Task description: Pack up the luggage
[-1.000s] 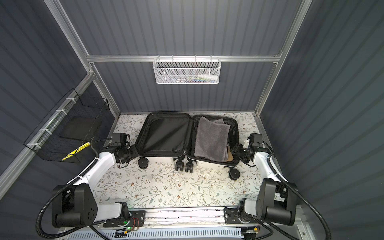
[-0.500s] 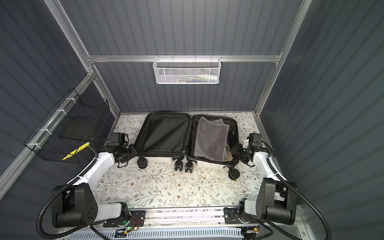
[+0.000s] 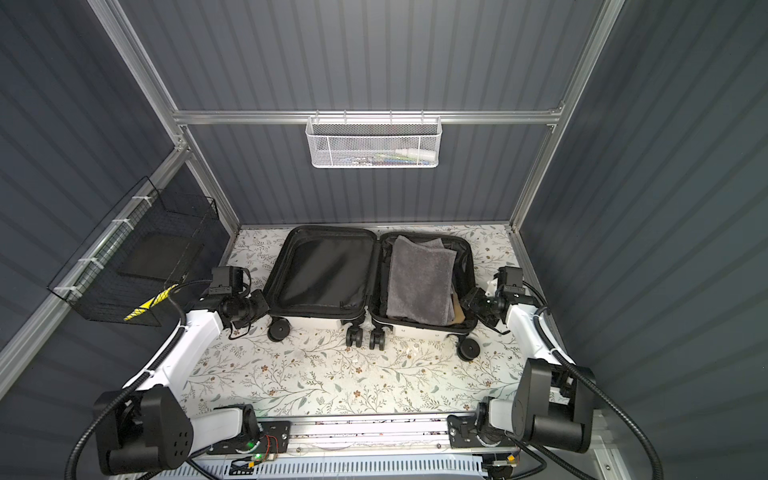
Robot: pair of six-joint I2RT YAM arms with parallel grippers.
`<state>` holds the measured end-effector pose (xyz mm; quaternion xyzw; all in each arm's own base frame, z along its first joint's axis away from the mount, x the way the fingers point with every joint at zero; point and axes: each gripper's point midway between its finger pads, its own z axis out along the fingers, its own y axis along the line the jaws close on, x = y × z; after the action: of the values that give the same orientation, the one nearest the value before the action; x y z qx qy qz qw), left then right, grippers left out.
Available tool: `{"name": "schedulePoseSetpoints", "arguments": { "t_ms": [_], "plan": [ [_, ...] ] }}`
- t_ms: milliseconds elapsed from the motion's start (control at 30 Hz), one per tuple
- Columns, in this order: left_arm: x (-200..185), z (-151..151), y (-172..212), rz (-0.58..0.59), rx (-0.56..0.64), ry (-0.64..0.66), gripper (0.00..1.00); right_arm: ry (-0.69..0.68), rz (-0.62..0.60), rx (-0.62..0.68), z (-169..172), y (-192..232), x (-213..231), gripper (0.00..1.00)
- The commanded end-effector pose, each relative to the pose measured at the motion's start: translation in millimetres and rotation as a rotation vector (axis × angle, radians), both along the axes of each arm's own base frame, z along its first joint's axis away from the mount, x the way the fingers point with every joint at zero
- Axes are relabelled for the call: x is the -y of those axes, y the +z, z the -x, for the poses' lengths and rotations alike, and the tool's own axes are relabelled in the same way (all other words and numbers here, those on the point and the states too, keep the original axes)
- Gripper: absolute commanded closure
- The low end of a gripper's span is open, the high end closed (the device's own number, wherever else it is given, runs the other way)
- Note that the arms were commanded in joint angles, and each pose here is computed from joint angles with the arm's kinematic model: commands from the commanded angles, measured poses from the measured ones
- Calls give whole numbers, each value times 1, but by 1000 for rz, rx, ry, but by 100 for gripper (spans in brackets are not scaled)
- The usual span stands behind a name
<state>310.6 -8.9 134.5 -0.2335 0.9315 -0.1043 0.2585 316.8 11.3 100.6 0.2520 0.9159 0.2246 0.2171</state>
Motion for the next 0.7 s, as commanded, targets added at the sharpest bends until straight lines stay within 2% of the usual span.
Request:
{"name": "schedulePoseSetpoints", "arguments": {
  "t_ms": [0, 200, 567, 667],
  "plan": [
    [11, -3, 44, -4, 111, -108, 100, 47, -39, 30, 3, 9, -14, 42],
    [18, -2, 76, 28, 192, -130, 100, 50, -42, 29, 7, 7, -15, 53],
    [29, -2, 132, 77, 323, -162, 100, 60, -48, 29, 9, 5, -17, 99],
    [32, 1, 145, 93, 354, -166, 100, 68, -50, 28, 9, 5, -20, 100]
  ]
}}
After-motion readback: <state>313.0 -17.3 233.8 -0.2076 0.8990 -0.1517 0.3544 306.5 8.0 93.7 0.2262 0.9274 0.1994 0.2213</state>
